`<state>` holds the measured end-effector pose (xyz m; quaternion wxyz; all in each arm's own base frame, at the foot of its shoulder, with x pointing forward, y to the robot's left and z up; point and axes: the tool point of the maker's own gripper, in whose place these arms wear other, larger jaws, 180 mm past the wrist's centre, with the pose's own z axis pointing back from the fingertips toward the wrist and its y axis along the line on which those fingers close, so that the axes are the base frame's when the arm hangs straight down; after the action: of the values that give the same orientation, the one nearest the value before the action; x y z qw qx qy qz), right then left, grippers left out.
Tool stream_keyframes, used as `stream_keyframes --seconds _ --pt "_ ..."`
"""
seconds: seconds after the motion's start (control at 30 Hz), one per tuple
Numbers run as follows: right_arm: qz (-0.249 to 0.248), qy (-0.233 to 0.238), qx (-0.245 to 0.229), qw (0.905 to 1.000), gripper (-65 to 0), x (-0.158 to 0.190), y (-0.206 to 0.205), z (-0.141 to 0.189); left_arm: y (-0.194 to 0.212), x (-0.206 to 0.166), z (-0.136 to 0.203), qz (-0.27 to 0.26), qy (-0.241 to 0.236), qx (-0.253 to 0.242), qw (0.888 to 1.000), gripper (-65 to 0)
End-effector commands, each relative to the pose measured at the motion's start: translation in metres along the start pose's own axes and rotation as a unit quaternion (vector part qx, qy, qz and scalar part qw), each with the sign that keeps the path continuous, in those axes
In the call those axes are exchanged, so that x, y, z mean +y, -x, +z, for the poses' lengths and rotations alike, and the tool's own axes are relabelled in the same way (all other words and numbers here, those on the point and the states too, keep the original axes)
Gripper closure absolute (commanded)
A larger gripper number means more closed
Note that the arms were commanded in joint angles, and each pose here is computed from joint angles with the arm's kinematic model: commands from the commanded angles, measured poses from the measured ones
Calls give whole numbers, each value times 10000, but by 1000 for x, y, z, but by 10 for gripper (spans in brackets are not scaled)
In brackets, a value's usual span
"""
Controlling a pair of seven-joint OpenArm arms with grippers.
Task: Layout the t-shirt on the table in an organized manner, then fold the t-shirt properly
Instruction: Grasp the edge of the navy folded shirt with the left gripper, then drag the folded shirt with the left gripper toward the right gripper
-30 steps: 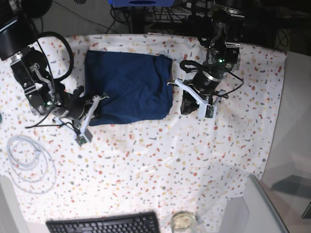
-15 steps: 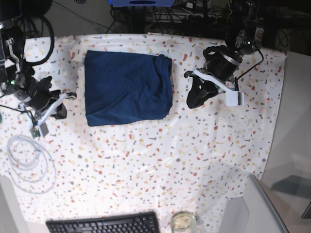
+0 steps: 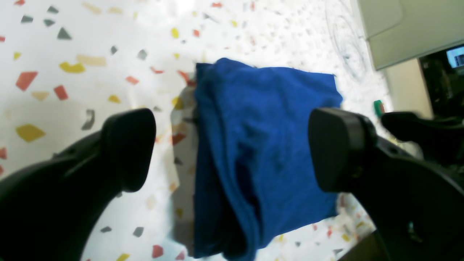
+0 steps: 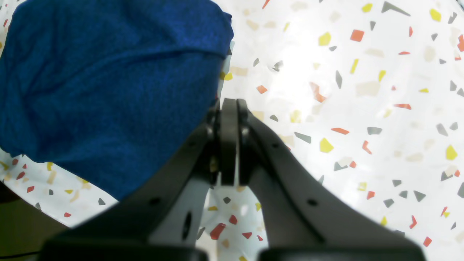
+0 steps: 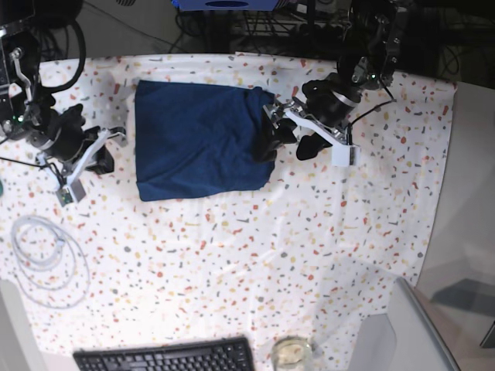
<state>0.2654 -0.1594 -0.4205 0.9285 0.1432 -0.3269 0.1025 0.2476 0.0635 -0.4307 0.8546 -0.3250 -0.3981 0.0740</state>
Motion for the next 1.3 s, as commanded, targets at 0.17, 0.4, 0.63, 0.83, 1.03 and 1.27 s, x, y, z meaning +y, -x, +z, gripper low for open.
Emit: stream_keyframes --seconds 0.17,0.4,0.63,0.83,1.03,1.27 --pt "73 -5 -141 9999 0 -3 -8 5 18 -10 -27 84 199 283 9994 -630" --pt "-93 179 -176 9996 0 -17 -4 12 21 -12 -46 -120 287 537 9981 -290" --pt "-395 660 -384 9963 0 -55 -8 32 8 12 -61 -483 77 1292 9904 0" --pt "-631 918 -343 9932 0 -78 1 38 -43 11 -63 -1343 78 1584 9782 0" --pt "-781 956 -130 9923 0 -82 21 35 -38 -18 -75 -4387 642 2796 8516 0" --pt "-793 933 -95 9924 0 -80 25 37 -22 -38 -106 -6486 622 2656 7106 0"
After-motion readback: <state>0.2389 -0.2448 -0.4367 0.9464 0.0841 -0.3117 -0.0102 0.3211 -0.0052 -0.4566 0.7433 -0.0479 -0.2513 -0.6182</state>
